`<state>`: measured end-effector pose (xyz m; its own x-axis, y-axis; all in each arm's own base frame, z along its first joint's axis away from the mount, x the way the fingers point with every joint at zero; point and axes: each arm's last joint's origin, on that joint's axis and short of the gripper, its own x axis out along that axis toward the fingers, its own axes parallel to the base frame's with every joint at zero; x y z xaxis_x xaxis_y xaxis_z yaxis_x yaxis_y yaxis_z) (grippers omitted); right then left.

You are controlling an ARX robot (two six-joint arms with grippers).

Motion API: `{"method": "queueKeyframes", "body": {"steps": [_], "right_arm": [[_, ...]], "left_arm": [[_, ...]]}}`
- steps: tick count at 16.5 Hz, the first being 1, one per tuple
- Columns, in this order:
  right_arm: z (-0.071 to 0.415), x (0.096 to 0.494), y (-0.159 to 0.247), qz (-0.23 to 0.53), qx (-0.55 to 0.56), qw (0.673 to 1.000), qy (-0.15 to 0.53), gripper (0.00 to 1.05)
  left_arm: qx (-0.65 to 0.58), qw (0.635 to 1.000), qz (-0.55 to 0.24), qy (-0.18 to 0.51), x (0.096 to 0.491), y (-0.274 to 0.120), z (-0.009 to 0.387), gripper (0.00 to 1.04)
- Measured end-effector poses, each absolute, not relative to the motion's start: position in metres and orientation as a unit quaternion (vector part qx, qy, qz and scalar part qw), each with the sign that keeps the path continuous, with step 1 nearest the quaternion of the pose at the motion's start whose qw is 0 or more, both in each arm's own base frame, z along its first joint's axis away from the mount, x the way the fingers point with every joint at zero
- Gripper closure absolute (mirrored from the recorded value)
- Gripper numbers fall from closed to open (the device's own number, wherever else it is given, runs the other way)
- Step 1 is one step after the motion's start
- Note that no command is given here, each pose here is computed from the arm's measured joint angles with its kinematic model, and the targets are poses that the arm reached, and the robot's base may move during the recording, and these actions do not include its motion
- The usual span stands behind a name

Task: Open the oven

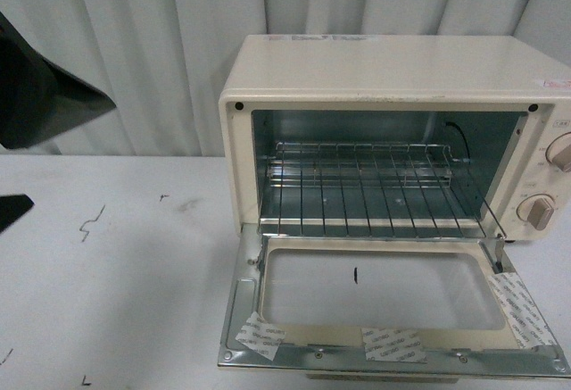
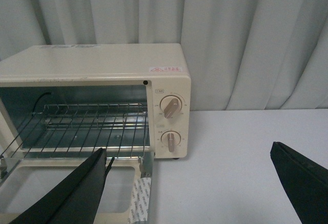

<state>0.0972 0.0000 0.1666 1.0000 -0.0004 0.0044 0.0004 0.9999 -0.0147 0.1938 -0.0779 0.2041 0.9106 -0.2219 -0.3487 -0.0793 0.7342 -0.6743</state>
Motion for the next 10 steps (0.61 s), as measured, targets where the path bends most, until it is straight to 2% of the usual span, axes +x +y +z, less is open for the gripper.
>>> {"method": "queueKeyframes", "body": {"steps": [1, 2, 3, 5, 8, 10], "right_arm": [[0.167, 0.097, 0.0, 0.0, -0.007, 1.0, -0.002, 0.06], [0.167, 0.097, 0.0, 0.0, -0.007, 1.0, -0.002, 0.06], [0.167, 0.097, 0.0, -0.002, -0.007, 1.0, -0.002, 0.06], [0.167, 0.097, 0.0, 0.0, -0.007, 1.0, -0.002, 0.06], [0.167, 0.097, 0.0, 0.0, -0.007, 1.0, -0.002, 0.06], [0.167, 0.097, 0.0, 0.0, -0.007, 1.0, -0.002, 0.06]], "left_arm": [[-0.339, 0.929, -0.046, 0.139, 0.194, -0.08, 0.211, 0.12], [-0.269, 0.961, -0.026, 0.052, 0.187, -0.073, 0.211, 0.24], [-0.189, 0.982, -0.004, 0.016, 0.178, -0.058, 0.203, 0.37], [-0.059, 0.998, 0.005, 0.0, 0.165, -0.04, 0.198, 0.62], [-0.012, 1.0, 0.002, 0.004, 0.149, -0.024, 0.186, 1.03], [-0.008, 1.0, 0.003, 0.005, 0.14, -0.016, 0.18, 1.03]]}}
